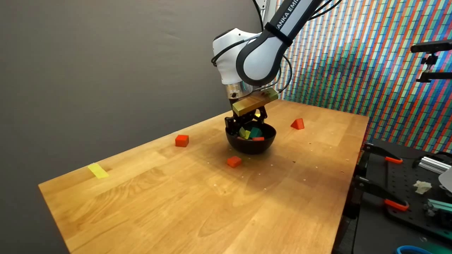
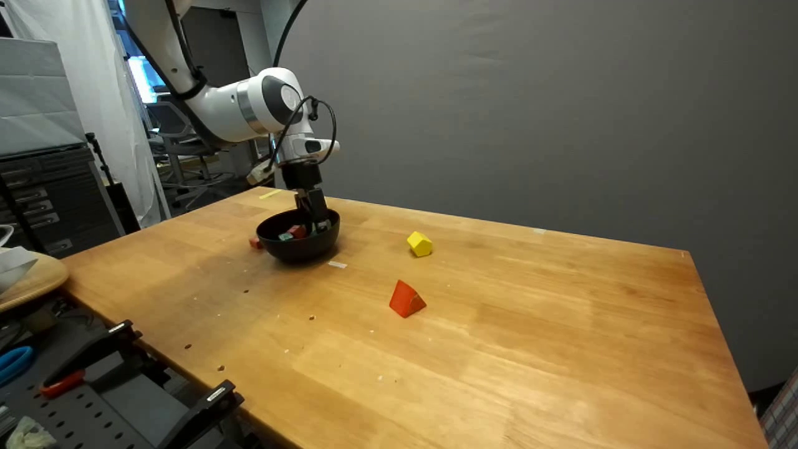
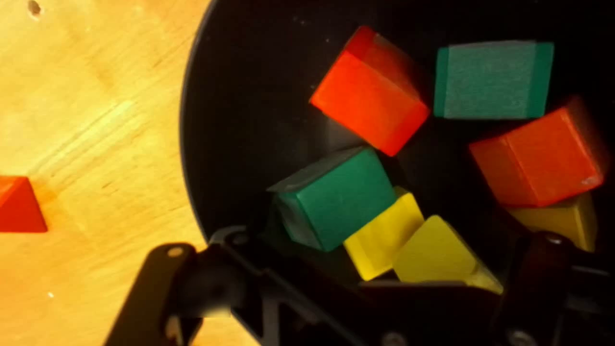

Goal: Remove all the contents from the black bowl.

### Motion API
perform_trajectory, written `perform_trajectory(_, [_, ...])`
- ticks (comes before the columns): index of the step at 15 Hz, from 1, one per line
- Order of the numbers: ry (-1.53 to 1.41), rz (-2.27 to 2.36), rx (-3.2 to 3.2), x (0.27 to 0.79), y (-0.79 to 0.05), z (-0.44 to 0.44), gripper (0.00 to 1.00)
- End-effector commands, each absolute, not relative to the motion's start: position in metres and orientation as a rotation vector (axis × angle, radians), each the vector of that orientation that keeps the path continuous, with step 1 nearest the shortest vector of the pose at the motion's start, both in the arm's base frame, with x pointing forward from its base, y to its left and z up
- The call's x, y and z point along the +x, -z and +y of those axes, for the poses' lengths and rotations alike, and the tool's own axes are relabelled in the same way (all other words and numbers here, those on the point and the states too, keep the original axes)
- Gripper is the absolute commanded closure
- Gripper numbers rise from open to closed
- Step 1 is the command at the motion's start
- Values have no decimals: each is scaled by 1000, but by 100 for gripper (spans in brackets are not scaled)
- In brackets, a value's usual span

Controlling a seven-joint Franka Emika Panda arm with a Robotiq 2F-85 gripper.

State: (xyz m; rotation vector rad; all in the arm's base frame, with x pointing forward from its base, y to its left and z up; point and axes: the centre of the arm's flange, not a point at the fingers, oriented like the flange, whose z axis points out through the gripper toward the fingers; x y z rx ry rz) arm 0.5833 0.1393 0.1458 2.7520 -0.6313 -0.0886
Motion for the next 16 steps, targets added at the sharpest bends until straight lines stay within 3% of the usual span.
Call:
perform_trajectory(1, [34,-656,2770,575,-146,133,25])
perform_trajectory(2, [37,-653,2774,575,-145,133,26])
perform_trajectory(7, [29,-621,2819,573,-150,132,67])
perform_trajectory(9, [21,-611,2847,571,-155,131,79])
perform_trajectory(16, [-118,-478,3094,528,-181,102,77])
